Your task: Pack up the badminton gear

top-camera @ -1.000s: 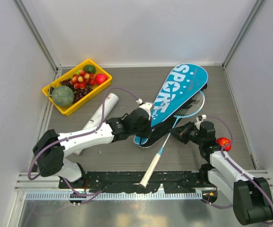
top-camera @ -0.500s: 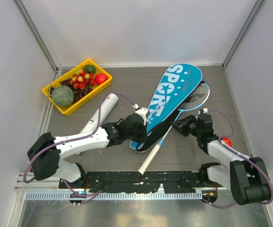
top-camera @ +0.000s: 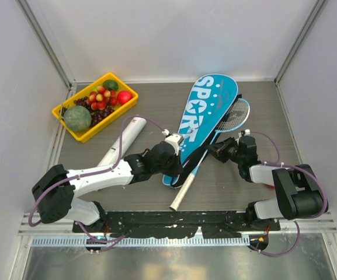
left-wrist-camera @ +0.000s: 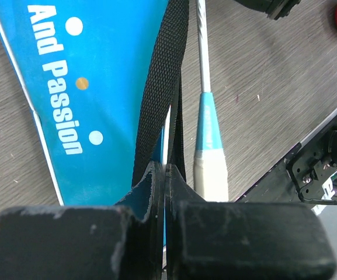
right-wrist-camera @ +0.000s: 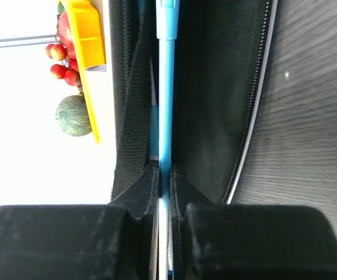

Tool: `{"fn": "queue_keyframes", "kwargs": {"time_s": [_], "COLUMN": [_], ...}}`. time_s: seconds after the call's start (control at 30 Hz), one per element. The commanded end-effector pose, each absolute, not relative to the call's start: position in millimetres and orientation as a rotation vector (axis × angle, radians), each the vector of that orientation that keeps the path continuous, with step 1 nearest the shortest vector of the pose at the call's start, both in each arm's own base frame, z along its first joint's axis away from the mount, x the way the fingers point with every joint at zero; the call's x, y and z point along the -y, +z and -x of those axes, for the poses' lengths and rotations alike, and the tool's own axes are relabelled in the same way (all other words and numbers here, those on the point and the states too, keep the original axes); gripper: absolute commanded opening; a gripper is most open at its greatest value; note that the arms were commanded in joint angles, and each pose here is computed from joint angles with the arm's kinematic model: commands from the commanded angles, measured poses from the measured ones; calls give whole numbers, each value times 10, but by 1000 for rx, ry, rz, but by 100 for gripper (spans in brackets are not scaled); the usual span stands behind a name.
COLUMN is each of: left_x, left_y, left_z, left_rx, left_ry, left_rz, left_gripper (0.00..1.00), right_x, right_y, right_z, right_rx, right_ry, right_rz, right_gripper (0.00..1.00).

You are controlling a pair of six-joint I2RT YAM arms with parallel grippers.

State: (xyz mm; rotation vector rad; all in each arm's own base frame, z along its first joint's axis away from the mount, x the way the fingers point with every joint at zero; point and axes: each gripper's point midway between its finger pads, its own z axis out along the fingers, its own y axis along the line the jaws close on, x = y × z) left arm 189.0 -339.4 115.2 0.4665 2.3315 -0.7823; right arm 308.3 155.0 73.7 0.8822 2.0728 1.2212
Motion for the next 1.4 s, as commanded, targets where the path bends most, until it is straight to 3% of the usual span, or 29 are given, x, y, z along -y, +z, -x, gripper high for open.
{"fn": "queue_keyframes", "kwargs": {"time_s": [0.0, 0.37, 0.6, 0.87, 1.07, 1.37], "left_x": [3349, 3374, 3291, 3315, 3278, 3188], "left_y": [1151, 1198, 1203, 1076, 1128, 1209], "left_z": [-1631, -1510, -1504, -1538, -1594, -1594], "left_rx": [-2357, -2354, -2345, -2366, -2332, -2268], "left_ry": [-861, -952, -923, -886, -850, -831], "left_rz": [-554, -575, -545, -569, -580, -636], "left_gripper": [0, 0, 0, 0, 0, 0], "right_x": [-1392, -1172, -1360, -1901, -2201, -2427], "right_y": [1335, 1372, 1291, 1397, 984, 824], "right_z": [-3529, -3701, -3779, -3539, -3058, -2691], "right_rx": [-1764, -1661, -1672, -1749, -1968, -2189], "right_ry": [1247, 1102, 1197, 1315, 1391, 1493], "right_rz": [-839, -835, -861, -636, -630, -490], "right_gripper": [5, 5, 5, 5, 5, 5]}}
